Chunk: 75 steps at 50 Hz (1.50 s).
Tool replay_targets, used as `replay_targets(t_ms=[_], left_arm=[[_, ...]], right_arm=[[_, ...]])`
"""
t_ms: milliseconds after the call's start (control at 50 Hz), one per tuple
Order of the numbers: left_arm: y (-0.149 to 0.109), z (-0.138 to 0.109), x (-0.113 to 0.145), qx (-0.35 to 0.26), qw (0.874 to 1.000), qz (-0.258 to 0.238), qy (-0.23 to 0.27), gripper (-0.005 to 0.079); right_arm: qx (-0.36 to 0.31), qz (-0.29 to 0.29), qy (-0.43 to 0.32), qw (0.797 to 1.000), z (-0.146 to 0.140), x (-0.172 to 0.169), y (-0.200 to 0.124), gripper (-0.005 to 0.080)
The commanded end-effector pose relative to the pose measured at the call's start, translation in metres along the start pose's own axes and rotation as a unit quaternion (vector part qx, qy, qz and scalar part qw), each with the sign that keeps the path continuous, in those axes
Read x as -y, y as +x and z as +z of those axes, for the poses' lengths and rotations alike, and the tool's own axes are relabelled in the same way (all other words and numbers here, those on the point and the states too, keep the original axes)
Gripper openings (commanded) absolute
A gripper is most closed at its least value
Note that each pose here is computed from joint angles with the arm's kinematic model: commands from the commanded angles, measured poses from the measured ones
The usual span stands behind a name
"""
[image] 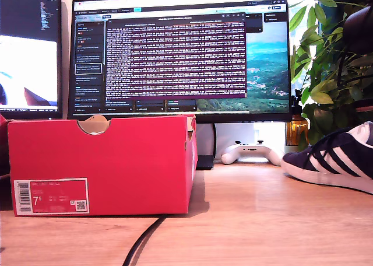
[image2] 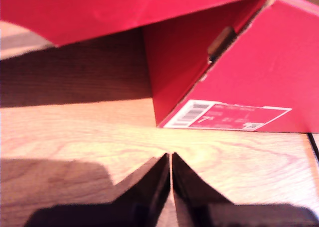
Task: Pack the blue shoes by picking the first shoe and placing it inside the red shoebox, left side, then picking and rotating the second shoe and placing it in the shoebox
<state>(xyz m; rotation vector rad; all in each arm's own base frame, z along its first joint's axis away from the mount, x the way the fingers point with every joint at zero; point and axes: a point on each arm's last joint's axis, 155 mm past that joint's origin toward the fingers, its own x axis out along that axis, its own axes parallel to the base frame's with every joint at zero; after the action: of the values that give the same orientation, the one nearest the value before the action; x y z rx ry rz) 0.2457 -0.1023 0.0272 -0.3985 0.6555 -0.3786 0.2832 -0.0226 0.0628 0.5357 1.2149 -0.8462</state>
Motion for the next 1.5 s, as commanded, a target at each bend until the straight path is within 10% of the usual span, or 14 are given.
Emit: replay_targets(t_ms=[0,120,240,840,1060,1480], left_arm=[[0.0,-0.013,-0.004,-0.012,1.0,0.004,-0.001,-0.0021],[0.0,-0.013,-0.004,-0.012,1.0,0.004,-0.001,-0.0021],[0.0,-0.013,-0.004,-0.012,1.0,0.004,-0.001,-0.0021],[0.0,-0.013,-0.004,-0.012,1.0,0.004,-0.001,-0.0021],[0.0,-0.013,-0.004,-0.012,1.0,0.004,-0.001,-0.0021],[0.0,-0.013,-0.004,-0.012,1.0,0.004,-0.001,-0.0021]], right_arm=[[-0.014,-0.021,-0.013,1.0,-0.01,0.013,0.004,0.0333],[-0.014,-0.02,-0.012,1.0,-0.009,0.013,0.004,0.0264],[-0.015,-0.023,0.004,1.0,-0.01,0.014,0.004,-0.0021],[0.032,0.022,-0.129,0.991,0.023,-0.009,-0.037,-0.0013],[0.035,0.138,-0.335,0.931,0.023,-0.055,-0.078,-0.0013],[0.151,0.287,-0.468,0.822,0.045,-0.12,-0.177,-0.0013]])
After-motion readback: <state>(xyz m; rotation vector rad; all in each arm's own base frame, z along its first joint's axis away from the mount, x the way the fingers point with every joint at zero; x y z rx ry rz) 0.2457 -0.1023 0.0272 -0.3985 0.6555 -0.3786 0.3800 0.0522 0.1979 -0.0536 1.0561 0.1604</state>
